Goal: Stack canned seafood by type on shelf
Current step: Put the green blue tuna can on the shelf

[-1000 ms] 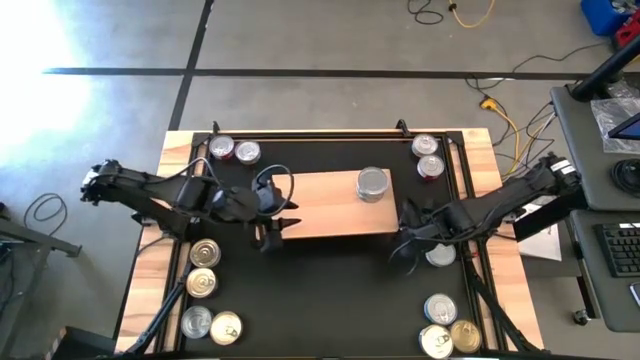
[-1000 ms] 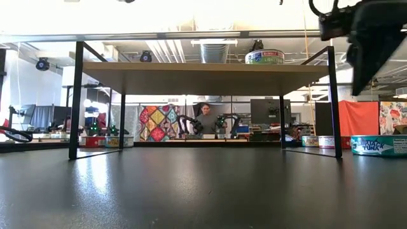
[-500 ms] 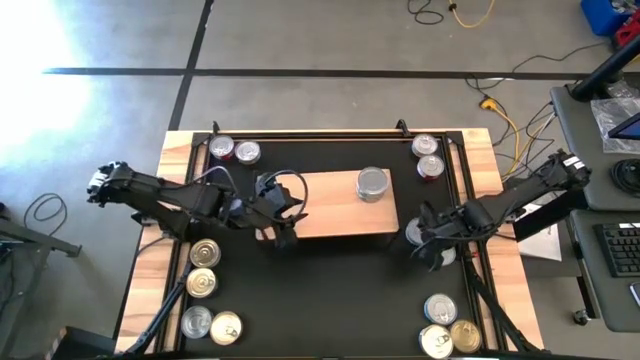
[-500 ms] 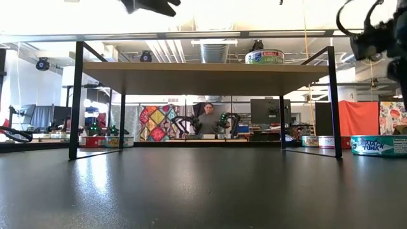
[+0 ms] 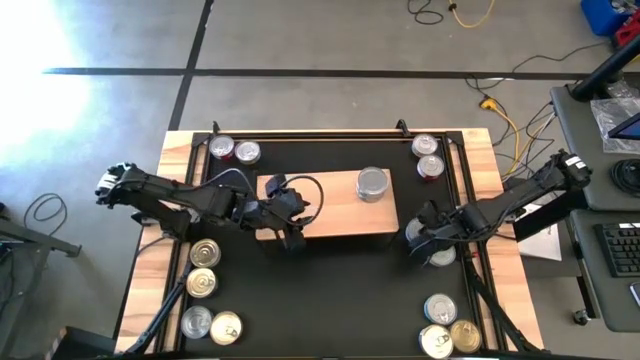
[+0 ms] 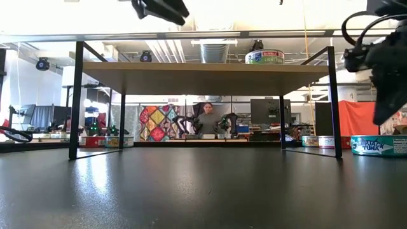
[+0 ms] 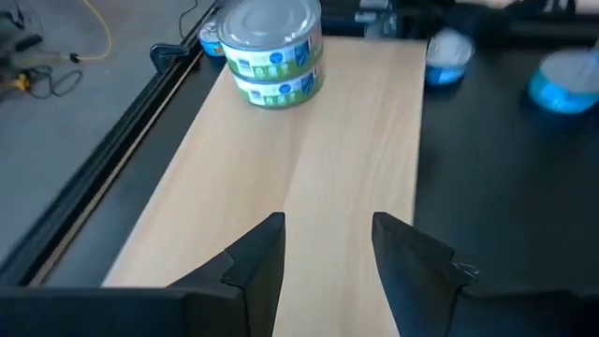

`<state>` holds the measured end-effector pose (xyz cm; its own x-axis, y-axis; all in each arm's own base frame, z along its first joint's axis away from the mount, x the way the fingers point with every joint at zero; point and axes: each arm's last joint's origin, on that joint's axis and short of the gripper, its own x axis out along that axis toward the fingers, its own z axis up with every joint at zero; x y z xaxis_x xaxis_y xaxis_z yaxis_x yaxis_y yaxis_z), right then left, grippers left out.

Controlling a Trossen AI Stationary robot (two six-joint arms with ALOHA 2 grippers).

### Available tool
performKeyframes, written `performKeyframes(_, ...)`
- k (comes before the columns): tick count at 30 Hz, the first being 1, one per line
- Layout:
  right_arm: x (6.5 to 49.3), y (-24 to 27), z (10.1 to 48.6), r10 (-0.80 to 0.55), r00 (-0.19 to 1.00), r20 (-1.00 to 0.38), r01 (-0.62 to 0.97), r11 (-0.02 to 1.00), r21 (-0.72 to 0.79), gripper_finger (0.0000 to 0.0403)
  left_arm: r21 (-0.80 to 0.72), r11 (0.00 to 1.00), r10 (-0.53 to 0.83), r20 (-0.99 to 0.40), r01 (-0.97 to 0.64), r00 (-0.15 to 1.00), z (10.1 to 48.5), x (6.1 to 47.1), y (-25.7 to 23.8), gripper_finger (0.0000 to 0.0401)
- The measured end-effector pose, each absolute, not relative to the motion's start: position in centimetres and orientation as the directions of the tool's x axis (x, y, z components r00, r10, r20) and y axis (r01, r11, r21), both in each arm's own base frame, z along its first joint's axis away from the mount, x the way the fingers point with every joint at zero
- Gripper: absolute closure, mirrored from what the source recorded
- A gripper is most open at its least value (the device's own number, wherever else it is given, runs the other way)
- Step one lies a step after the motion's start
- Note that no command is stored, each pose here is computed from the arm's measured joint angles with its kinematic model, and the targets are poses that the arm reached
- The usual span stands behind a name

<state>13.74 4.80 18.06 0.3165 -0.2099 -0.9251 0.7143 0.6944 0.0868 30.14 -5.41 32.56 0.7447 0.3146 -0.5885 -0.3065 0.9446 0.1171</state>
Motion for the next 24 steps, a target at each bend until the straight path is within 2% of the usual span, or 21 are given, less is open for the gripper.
performKeyframes(4,13.7,4.6,17.2,-0.277,0.294,-0.915,0.723,0.691,0.023,0.0381,0.216,0.925,0.378,-0.610,-0.312,0.696,31.2,31.0,-5.2,0.0269)
performKeyframes(8,13.6,4.5,15.7,-0.306,0.259,-0.916,0.748,0.664,-0.010,0.0386,0.165,0.871,0.468,-0.568,-0.463,0.677,31.6,31.8,-5.0,0.0284)
performKeyframes(12,13.9,5.1,14.9,-0.281,0.270,-0.921,0.710,0.704,-0.007,0.0392,0.143,0.877,0.458,-0.539,-0.459,0.707,33.3,31.9,-5.3,0.0298)
performKeyframes(19,14.6,7.4,14.6,-0.131,0.350,-0.928,0.623,0.772,0.125,0.0391,0.245,0.882,0.459,-0.638,-0.402,0.619,36.4,29.5,-5.8,0.0319)
performKeyframes(24,15.7,10.1,13.8,0.008,0.430,-0.903,0.550,0.791,0.269,0.0390,0.222,0.896,0.428,-0.665,-0.385,0.612,37.0,28.5,-7.4,0.0323)
